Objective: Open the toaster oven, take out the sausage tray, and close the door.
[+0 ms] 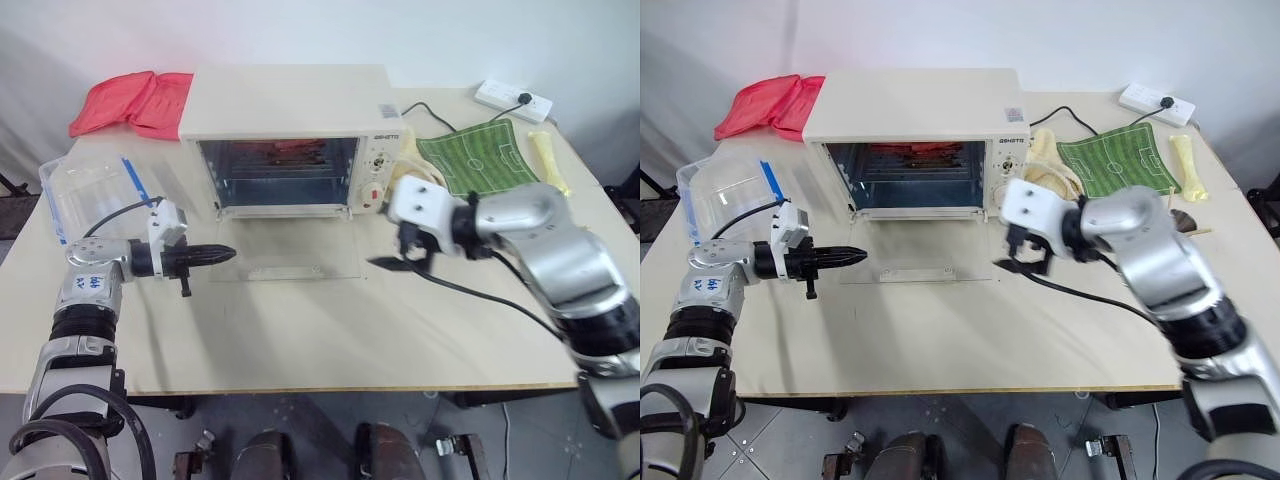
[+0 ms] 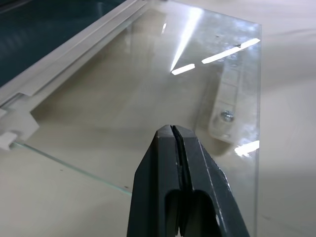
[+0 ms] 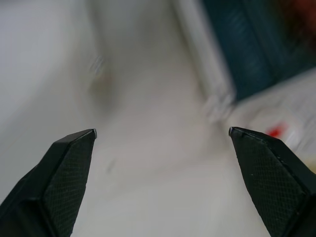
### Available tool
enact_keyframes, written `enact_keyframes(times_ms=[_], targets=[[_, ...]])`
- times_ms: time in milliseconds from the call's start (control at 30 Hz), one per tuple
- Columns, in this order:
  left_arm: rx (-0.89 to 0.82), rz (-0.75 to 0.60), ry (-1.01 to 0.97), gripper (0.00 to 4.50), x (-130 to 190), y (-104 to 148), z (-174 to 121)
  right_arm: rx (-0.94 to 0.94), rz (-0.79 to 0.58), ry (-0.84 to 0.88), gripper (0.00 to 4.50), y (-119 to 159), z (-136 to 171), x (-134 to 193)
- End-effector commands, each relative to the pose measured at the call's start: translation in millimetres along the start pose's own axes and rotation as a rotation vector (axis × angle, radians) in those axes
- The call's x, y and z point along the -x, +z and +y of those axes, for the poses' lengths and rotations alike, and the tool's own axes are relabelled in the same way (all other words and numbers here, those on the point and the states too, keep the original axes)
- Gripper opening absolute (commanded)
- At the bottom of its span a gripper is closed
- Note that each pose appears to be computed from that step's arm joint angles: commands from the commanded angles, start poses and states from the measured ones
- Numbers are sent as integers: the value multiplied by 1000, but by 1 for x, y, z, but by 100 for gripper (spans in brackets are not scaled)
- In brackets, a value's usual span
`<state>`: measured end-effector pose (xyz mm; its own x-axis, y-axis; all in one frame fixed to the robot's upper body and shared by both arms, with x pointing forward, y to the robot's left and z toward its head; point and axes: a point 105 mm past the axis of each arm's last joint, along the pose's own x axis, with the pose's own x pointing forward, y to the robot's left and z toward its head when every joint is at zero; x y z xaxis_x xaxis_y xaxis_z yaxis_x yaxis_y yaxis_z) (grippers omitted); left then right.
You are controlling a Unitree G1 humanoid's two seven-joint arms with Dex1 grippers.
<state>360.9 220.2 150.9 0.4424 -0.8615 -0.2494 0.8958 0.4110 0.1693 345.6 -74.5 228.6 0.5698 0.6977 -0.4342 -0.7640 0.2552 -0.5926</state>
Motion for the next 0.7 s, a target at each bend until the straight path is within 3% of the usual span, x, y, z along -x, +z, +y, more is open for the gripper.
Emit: enact_keyframes(times_ms=[33, 333, 467, 567, 700], targets=[[-59, -62, 46, 1, 1, 8, 0, 77, -43, -96, 450, 16, -11, -17], [-32, -331, 302, 1, 3, 32, 8, 167, -64, -263, 450, 38, -28, -78], [30, -387, 310, 94, 2, 36, -2, 188, -54, -339, 450, 43, -37, -95], [36, -501, 289, 164, 3, 47, -18, 215, -40, -391, 450, 50, -42, -109], [44, -570, 309, 289, 4, 50, -31, 274, -30, -410, 450, 54, -39, -123]])
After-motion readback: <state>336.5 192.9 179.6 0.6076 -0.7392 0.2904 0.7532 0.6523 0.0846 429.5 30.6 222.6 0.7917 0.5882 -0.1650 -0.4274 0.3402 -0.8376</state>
